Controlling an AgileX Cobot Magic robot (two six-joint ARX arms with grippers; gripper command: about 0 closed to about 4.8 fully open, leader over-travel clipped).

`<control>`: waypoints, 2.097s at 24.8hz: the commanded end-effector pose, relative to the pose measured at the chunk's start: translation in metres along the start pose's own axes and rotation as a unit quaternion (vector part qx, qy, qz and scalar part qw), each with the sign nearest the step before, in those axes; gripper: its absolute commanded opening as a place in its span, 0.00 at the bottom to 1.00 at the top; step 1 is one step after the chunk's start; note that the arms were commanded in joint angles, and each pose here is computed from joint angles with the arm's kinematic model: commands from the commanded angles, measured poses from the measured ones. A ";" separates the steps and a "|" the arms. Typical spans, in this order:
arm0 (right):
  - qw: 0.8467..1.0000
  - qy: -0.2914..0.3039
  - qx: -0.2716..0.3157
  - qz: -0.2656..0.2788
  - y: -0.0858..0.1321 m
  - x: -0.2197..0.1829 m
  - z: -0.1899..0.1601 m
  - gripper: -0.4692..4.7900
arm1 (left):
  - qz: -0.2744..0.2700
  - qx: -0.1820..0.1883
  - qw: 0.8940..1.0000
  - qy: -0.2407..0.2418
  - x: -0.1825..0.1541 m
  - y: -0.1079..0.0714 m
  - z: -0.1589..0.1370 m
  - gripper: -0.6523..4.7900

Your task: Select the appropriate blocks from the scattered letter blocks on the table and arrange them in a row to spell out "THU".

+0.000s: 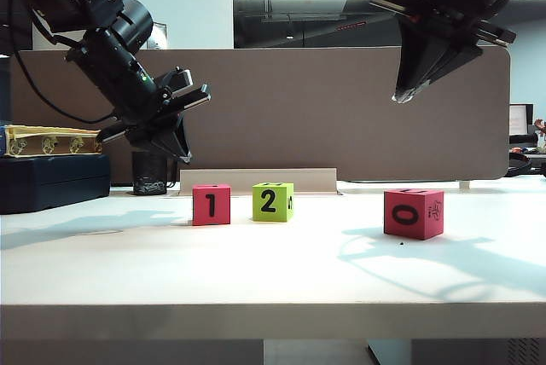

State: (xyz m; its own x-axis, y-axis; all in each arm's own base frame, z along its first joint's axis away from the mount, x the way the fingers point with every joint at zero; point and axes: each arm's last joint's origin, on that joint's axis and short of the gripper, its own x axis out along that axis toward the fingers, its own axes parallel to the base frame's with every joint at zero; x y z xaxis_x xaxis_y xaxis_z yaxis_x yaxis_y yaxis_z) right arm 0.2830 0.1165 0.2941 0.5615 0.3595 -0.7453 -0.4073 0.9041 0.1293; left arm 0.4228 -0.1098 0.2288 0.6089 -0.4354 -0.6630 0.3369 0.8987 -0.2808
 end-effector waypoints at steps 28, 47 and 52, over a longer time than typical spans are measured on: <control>1.000 0.009 0.003 -0.001 0.000 -0.002 -0.001 0.08 | -0.039 -0.008 0.995 0.088 0.028 0.008 -0.025 0.11; 0.998 0.017 0.017 0.066 0.005 -0.002 -0.002 0.08 | -0.017 0.038 0.999 0.031 0.029 0.006 -0.011 0.11; 0.995 0.023 0.003 0.095 0.019 -0.001 -0.003 0.08 | -0.020 0.039 0.999 0.029 0.029 0.005 -0.010 0.11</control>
State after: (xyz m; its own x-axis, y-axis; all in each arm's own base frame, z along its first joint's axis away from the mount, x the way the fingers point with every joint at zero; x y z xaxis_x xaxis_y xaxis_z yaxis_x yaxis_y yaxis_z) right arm 0.2738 0.1286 0.2921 0.4405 0.4963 -0.7482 -0.4822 0.8337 0.2692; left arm 0.4340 -0.1160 0.1973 0.5422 -0.4509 -0.7090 0.3994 0.8807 -0.2546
